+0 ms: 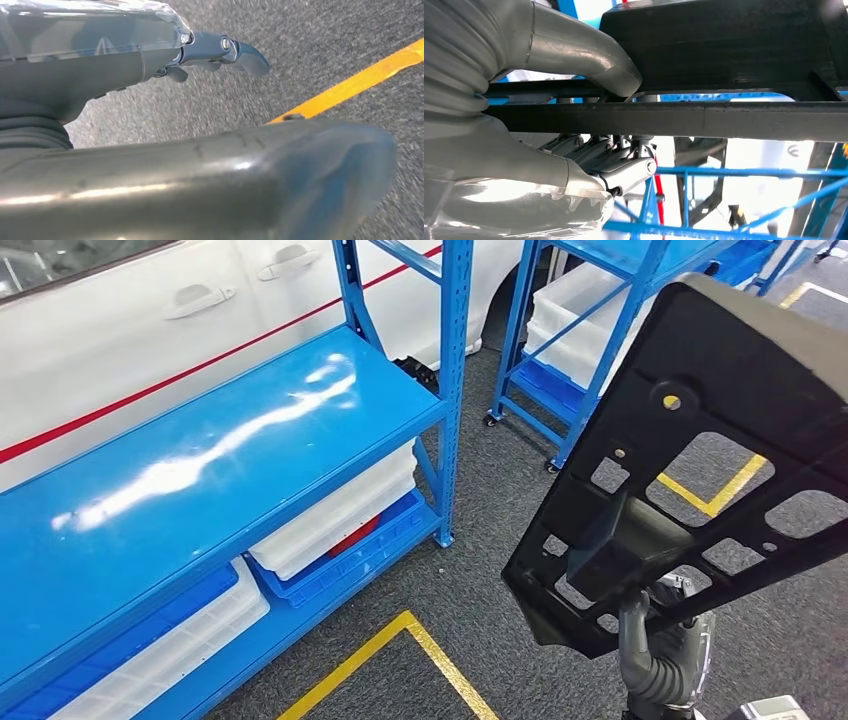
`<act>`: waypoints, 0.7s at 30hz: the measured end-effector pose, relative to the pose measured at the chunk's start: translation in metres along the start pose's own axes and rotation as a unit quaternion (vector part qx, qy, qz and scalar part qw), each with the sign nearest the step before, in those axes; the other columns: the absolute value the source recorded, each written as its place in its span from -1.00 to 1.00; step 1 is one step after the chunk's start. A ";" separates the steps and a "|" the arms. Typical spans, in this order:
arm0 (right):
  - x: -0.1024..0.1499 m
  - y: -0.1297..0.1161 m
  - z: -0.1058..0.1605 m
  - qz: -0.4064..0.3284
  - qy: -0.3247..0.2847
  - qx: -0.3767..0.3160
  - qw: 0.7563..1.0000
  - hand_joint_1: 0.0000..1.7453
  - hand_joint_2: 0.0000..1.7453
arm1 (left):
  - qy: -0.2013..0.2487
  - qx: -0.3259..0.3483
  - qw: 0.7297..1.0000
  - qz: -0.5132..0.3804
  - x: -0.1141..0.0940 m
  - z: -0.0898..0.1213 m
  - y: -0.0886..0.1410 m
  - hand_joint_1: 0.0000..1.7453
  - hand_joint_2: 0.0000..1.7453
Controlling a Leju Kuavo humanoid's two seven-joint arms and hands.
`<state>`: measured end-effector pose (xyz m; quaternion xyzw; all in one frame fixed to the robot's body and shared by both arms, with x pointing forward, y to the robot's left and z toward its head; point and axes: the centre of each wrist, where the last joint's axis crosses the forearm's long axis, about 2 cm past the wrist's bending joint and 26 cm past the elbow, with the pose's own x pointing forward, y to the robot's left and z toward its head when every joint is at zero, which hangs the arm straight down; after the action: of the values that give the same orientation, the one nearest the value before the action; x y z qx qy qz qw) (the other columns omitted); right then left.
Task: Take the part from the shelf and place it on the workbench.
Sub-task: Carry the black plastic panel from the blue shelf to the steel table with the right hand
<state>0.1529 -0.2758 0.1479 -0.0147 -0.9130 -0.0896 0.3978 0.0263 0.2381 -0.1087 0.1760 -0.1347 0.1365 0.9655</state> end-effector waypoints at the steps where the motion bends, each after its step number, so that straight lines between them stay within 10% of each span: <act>1: -0.002 0.001 0.000 0.000 0.001 0.001 1.000 1.00 1.00 | 0.005 0.006 1.000 -0.004 -0.001 0.001 -0.002 -1.00 -1.00; 21: -0.049 0.069 -0.023 -0.085 0.022 0.057 0.994 1.00 1.00 | 0.065 0.039 0.995 -0.064 -0.015 0.031 -0.043 -1.00 -1.00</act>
<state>0.2095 -0.2093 0.1381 0.0882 -0.9057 -0.0709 0.4086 0.0197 0.1847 -0.0986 0.2126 -0.0543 0.0910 0.9714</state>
